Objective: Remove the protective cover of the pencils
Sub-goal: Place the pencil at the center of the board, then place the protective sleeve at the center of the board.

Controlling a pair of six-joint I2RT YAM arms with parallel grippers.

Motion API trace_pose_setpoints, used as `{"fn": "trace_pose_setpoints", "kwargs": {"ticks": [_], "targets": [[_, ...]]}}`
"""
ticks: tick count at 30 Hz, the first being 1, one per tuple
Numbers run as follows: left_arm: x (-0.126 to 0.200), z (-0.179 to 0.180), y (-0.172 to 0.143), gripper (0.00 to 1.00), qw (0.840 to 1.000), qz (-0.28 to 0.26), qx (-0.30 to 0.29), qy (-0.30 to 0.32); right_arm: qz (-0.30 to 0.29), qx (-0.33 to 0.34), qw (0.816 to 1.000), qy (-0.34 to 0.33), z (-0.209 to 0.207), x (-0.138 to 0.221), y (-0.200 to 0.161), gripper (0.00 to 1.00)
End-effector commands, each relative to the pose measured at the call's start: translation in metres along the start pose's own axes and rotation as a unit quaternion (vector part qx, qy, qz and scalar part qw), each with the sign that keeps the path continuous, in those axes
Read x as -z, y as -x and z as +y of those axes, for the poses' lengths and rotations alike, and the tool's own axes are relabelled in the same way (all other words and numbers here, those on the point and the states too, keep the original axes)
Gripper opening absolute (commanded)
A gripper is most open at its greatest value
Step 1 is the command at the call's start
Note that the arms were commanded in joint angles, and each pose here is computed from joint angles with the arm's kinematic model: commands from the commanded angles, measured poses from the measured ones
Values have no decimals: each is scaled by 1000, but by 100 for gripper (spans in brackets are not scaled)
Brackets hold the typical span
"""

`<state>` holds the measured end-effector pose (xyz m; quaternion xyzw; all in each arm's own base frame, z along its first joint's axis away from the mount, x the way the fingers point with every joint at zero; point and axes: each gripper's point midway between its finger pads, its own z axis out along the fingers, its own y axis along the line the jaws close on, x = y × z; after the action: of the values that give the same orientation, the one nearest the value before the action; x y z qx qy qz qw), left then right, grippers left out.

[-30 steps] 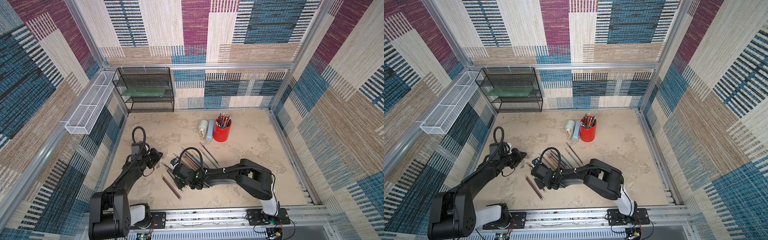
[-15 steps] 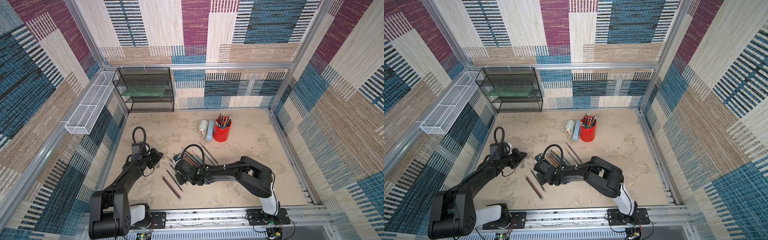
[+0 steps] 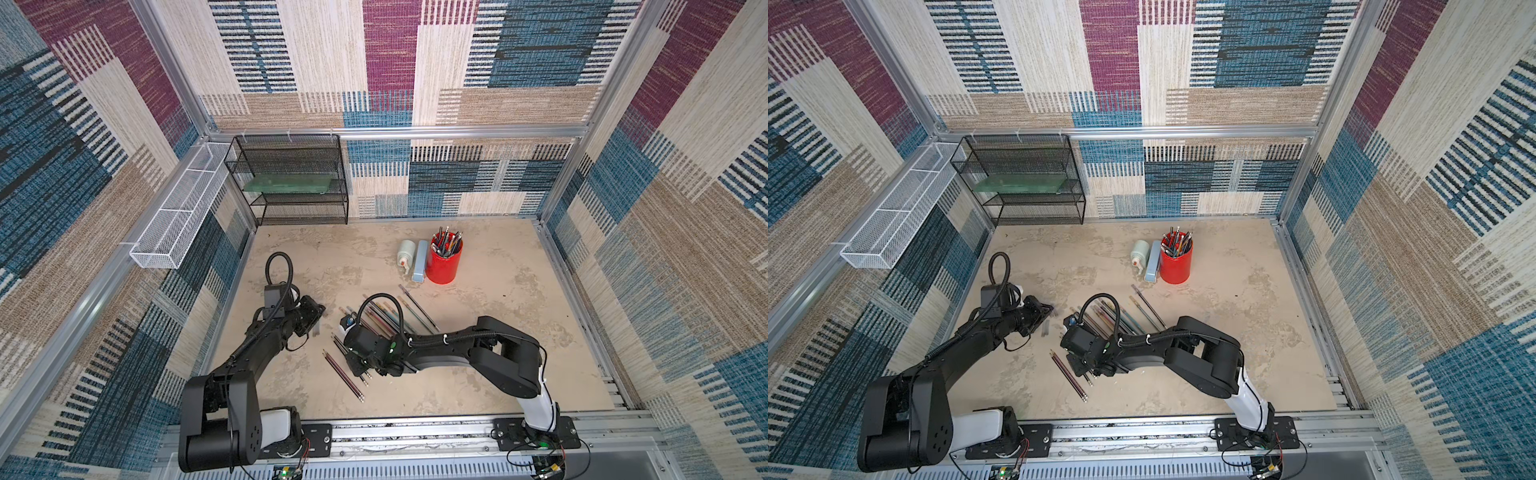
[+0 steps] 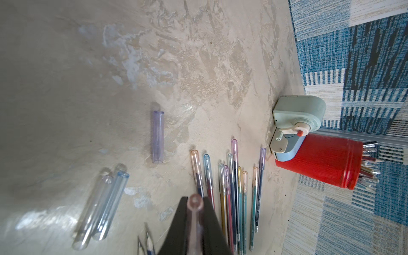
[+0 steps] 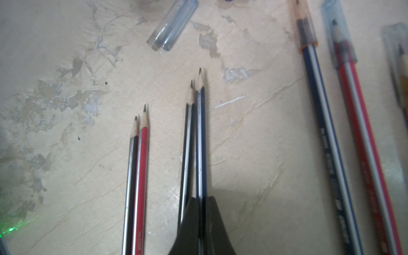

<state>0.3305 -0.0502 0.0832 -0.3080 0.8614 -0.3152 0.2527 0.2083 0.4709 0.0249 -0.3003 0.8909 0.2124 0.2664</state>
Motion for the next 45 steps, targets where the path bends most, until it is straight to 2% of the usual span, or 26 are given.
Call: {"fn": "trace_pose_setpoints", "kwargs": {"ticks": [1,5,11,22,31,45], "targets": [[-1,-3,5,0,1000,-8,-22,2,13,-9,1000,-16,-7,-1,-7,0],[-2,-5,5,0,999,-10,-30,5,14,-13,1000,-16,-7,0,-8,0],[-7,-6,7,0,999,-9,-42,19,16,-13,1000,-18,-7,0,-9,13],[-26,-1,11,0,992,10,-84,89,10,-13,1000,-22,-9,2,-2,22],[-36,10,13,0,987,30,-87,135,-4,-12,1000,-20,-6,12,10,24],[-52,14,10,3,980,61,-99,159,-29,-21,999,-30,-17,27,32,28]]}}
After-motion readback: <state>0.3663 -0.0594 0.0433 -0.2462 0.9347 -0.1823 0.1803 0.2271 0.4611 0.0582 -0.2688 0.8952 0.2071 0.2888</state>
